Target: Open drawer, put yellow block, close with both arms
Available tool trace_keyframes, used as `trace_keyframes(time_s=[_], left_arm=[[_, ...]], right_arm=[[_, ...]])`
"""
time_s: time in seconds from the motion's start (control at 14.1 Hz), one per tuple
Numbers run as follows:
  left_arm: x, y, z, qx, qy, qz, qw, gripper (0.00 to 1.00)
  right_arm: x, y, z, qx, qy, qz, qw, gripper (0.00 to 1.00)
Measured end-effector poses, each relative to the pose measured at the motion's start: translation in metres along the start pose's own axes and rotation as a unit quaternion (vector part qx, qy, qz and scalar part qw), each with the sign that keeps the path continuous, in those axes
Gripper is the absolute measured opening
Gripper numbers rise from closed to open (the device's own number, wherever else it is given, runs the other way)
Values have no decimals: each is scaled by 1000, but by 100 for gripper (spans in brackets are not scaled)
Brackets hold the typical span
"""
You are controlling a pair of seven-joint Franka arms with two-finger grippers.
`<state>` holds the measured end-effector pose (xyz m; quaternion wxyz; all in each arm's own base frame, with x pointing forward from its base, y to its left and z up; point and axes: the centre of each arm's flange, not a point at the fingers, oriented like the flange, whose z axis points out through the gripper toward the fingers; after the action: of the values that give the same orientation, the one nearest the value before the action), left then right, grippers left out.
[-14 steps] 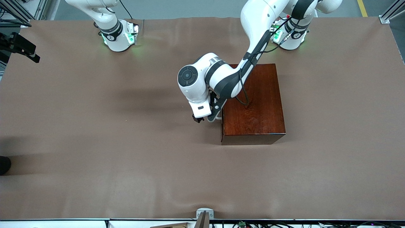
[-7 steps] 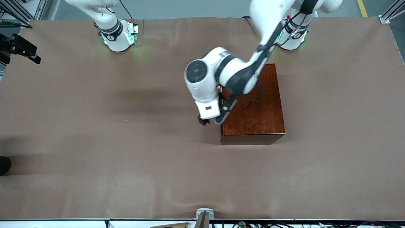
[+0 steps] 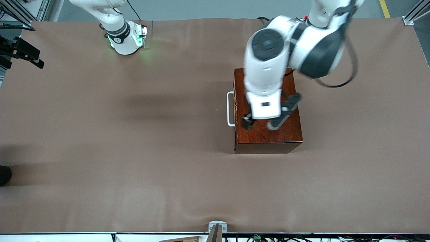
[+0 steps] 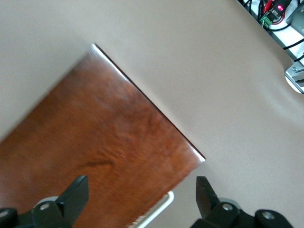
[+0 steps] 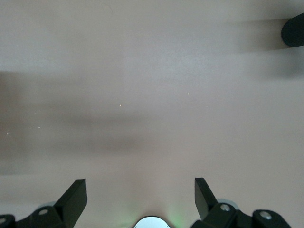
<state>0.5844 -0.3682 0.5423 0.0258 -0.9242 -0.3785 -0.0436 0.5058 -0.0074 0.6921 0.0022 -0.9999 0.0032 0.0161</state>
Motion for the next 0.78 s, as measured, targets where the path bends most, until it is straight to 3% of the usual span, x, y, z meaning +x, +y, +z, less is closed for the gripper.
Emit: trace_keyframes(time_s=[0.35,0.78], left_arm=[[88,-76,-58,10,-17,99,995,100],[181,-181,-74,18,-34,221,975,100]], right_arm=[[0,3,0,0,-1,3,1000,100],[1,4,1,0,-1,3,1000,100]])
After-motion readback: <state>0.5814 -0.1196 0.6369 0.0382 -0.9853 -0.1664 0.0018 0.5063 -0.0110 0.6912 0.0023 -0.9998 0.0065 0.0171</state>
